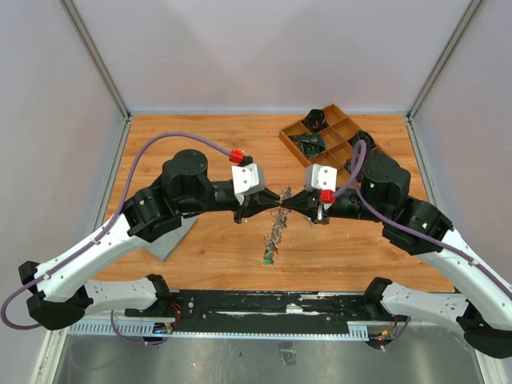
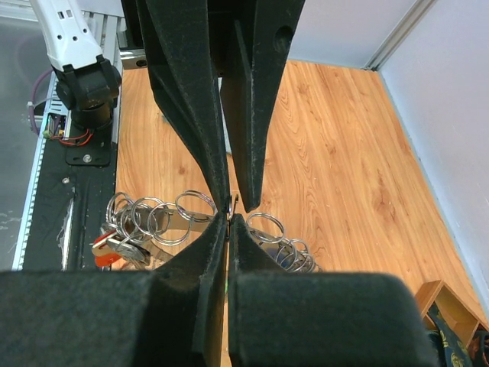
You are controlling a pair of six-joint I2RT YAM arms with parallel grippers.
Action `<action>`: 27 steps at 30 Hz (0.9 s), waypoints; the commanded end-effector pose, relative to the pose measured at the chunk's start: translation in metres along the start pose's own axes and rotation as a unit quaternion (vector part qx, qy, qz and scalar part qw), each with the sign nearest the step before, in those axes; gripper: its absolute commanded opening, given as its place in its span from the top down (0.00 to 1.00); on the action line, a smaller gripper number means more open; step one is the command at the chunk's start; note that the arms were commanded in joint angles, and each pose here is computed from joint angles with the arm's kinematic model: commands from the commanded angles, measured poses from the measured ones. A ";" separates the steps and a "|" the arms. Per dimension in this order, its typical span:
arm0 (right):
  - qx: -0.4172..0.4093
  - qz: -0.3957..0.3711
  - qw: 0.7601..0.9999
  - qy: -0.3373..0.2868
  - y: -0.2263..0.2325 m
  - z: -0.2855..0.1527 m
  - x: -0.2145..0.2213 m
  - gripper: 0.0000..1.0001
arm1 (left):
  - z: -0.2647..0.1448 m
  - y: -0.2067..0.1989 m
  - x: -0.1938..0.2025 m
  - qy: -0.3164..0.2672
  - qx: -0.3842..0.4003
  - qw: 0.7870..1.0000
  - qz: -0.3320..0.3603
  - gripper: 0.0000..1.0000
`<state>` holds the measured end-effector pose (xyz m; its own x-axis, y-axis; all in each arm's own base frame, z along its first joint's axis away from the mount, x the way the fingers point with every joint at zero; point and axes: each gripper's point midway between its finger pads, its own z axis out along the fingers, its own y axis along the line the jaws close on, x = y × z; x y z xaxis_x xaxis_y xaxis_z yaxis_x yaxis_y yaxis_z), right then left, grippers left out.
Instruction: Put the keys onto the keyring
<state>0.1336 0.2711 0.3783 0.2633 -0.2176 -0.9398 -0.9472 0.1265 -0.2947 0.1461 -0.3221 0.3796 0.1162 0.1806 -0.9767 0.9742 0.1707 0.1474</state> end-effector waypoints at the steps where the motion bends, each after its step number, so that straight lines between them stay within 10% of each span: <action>1: -0.009 -0.022 0.999 -0.040 0.003 -0.004 -0.031 1.00 | 0.001 0.005 -0.010 -0.006 -0.011 1.000 0.017 0.78; 15: -0.018 -0.023 0.998 -0.051 0.008 -0.005 -0.036 1.00 | 0.001 0.009 -0.016 -0.019 -0.028 0.999 0.009 0.99; 27: 0.062 -0.031 0.992 -0.105 -0.004 -0.036 -0.057 0.67 | -0.019 0.009 -0.032 -0.096 -0.061 0.994 0.003 1.00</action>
<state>0.1215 0.2531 0.4131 0.3357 -0.1186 -0.9345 -0.9187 0.1778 -0.3526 0.1487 -0.3139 0.3747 0.1002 0.1513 -0.9834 0.9612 0.2405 0.1350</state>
